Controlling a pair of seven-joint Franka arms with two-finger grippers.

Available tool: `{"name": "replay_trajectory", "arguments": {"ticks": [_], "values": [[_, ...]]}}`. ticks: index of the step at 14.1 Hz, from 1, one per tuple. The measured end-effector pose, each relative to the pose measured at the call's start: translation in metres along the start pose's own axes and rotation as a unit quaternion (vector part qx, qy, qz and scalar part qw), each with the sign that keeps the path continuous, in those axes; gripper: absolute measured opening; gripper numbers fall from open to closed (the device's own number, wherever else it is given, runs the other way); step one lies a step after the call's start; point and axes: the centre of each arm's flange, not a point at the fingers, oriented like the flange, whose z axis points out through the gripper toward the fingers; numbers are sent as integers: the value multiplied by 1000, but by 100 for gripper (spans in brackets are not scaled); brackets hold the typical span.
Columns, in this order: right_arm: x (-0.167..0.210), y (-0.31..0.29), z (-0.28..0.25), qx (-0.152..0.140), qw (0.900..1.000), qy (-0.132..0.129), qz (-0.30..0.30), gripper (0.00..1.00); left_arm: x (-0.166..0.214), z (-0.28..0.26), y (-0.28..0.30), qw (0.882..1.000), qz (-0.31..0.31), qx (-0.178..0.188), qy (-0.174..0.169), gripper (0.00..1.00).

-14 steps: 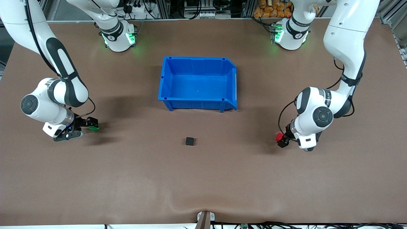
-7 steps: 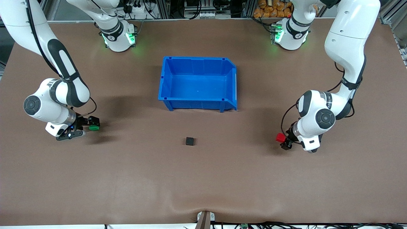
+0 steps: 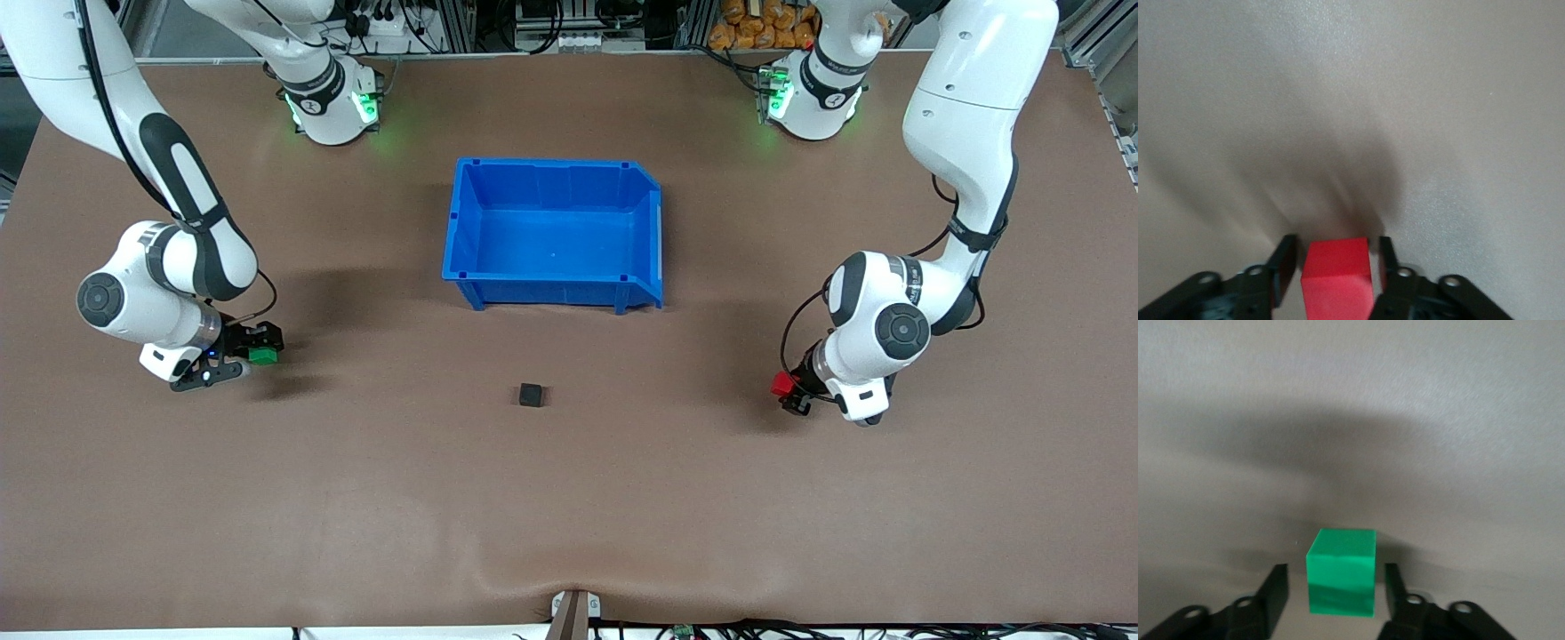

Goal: Attach green and red cubes to black cube
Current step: 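Grasp the green cube with the right gripper while the left gripper grasps the red cube, then carry the red cube with the left gripper against the black cube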

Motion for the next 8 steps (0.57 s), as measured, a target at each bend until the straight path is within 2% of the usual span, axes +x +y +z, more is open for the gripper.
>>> {"name": "replay_trajectory", "arguments": {"ticks": [1,2,5,8], "values": [[-1,0,1,2,1000,-4,-7,48,-2,-2,2,1000,-9,-2,-1,39],[-1,0,0,3,1000,-6,-15,40,-7,-4,6,1000,-22,-6,-3,40],[1,0,-2,3,999,-6,-41,40,-41,-22,26,998,-61,-28,-16,40],[8,3,-13,-1,996,4,-91,40,-79,-49,52,993,-102,-57,-34,40]]}}
